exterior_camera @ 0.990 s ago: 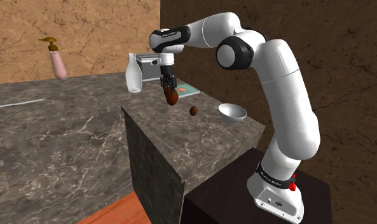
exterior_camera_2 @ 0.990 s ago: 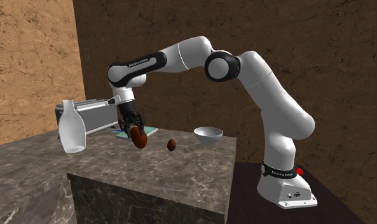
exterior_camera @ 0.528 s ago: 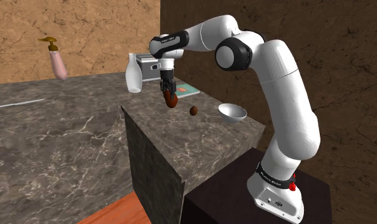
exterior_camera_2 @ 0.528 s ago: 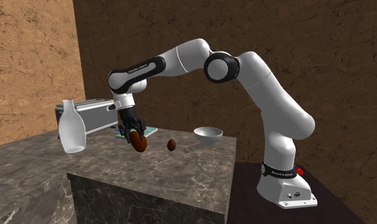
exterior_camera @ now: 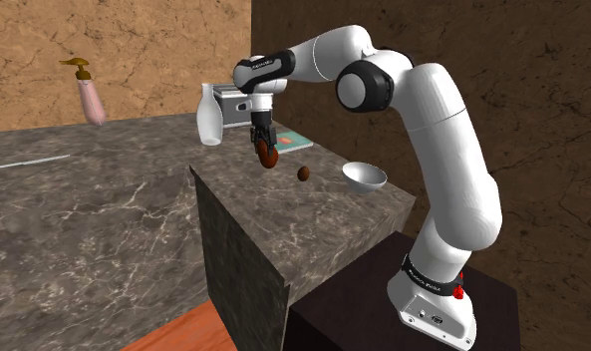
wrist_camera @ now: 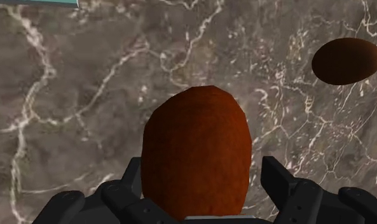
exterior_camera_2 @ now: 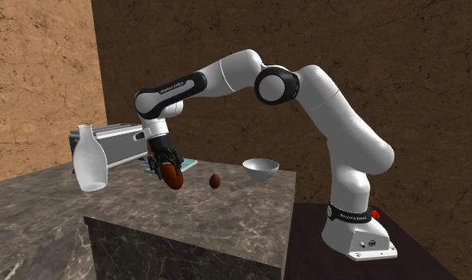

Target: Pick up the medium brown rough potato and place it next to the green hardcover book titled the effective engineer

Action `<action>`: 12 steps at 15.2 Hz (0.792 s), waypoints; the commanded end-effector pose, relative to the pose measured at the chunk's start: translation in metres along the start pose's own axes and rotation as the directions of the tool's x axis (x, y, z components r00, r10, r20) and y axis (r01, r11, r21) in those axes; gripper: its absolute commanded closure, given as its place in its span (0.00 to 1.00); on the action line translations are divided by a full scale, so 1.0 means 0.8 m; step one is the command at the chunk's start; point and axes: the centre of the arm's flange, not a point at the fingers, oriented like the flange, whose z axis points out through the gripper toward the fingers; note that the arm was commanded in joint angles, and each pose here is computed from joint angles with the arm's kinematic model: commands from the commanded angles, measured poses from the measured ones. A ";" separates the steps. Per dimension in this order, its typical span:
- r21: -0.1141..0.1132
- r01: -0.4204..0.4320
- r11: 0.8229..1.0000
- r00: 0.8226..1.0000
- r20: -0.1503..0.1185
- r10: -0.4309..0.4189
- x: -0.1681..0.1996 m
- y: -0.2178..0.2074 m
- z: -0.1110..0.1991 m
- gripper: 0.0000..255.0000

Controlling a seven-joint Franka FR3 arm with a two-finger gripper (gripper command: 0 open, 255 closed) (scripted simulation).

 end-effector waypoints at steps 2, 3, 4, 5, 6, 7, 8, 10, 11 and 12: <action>0.003 0.000 1.000 1.000 0.001 0.000 0.000 0.001 0.002 0.00; 0.003 0.000 1.000 1.000 0.001 0.000 0.000 0.001 0.002 0.00; 0.003 0.000 1.000 1.000 0.001 0.000 0.000 -0.001 0.003 0.00; 0.003 0.000 1.000 1.000 0.001 0.000 0.000 -0.001 -0.014 0.00; 0.003 0.000 1.000 1.000 0.001 0.000 0.000 -0.001 -0.030 0.00; 0.003 0.000 1.000 1.000 0.001 0.000 0.000 -0.001 -0.047 0.00; 0.003 0.000 1.000 1.000 0.001 0.000 0.000 -0.001 -0.060 0.00; 0.003 0.000 1.000 1.000 0.001 0.000 0.000 -0.001 -0.060 0.00; 0.003 0.000 1.000 1.000 0.001 0.000 0.000 -0.001 -0.060 0.00; 0.003 0.000 1.000 1.000 0.001 0.000 0.000 -0.001 -0.060 0.00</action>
